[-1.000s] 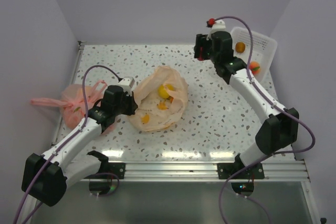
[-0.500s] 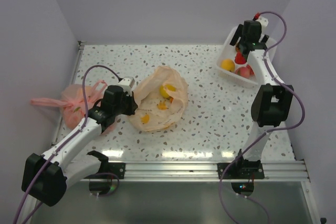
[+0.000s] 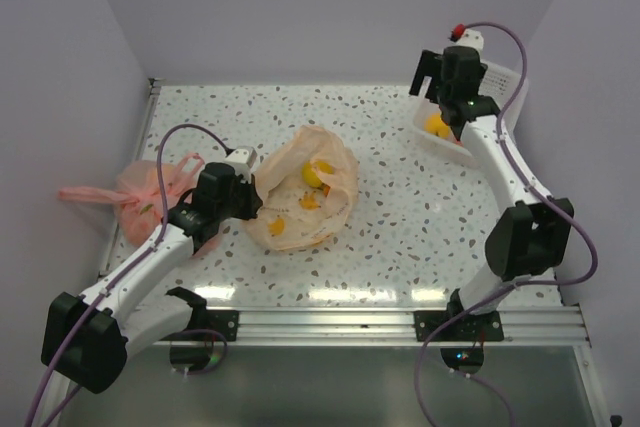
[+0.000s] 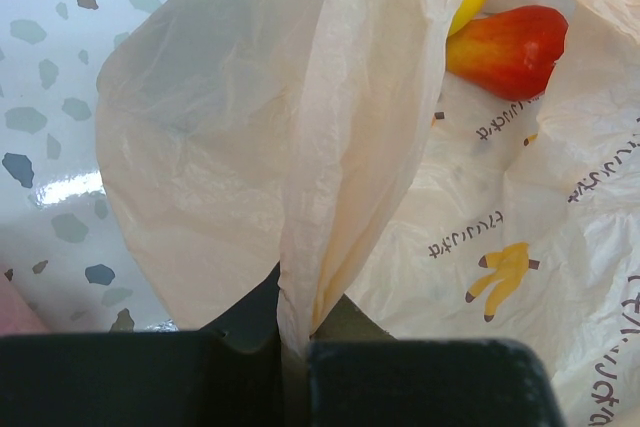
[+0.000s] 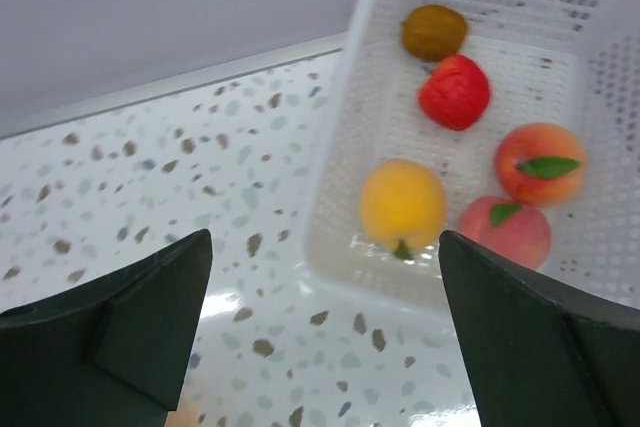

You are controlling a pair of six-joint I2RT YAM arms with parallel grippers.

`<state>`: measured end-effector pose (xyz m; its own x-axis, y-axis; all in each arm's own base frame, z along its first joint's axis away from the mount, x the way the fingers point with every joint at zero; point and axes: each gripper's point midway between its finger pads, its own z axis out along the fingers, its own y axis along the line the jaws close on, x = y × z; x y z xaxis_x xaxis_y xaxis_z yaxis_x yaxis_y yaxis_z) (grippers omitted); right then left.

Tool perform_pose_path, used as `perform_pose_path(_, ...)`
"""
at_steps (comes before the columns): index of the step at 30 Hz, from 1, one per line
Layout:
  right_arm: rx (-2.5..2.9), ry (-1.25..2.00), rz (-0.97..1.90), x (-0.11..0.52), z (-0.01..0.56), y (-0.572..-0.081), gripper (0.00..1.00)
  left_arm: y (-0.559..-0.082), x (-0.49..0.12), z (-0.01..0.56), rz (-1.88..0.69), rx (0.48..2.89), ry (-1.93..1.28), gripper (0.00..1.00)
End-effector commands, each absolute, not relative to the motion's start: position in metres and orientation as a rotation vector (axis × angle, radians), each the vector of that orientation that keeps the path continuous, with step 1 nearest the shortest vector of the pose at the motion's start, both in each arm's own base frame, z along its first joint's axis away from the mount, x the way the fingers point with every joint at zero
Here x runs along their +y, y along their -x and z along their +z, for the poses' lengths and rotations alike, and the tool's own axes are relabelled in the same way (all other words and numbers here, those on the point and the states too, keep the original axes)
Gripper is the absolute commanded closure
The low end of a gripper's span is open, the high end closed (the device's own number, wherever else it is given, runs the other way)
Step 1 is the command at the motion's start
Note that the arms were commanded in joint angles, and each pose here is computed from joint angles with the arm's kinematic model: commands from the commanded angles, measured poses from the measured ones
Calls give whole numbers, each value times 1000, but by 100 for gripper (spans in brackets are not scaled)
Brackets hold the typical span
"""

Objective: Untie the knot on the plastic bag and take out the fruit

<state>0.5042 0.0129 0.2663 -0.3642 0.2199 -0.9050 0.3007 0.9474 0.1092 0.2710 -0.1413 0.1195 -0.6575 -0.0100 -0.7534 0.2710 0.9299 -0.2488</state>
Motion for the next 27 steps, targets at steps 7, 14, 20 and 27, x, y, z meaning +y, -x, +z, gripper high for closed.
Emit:
perform_pose_path(7,1860,387,269,228,314,-395,2,-277,-139,126,-425,2217,-193,100)
perform_pose_path(14,1832,923,459,343,276,-293,3,-276,-139,124,-422,2223,-193,100)
perform_pose_path(20,1951,1095,489,379,204,-272,4,-276,-138,123,-415,2229,-189,100)
perform_pose_path(27,2049,1188,358,393,143,-296,5,-276,-138,124,-413,2224,-187,100)
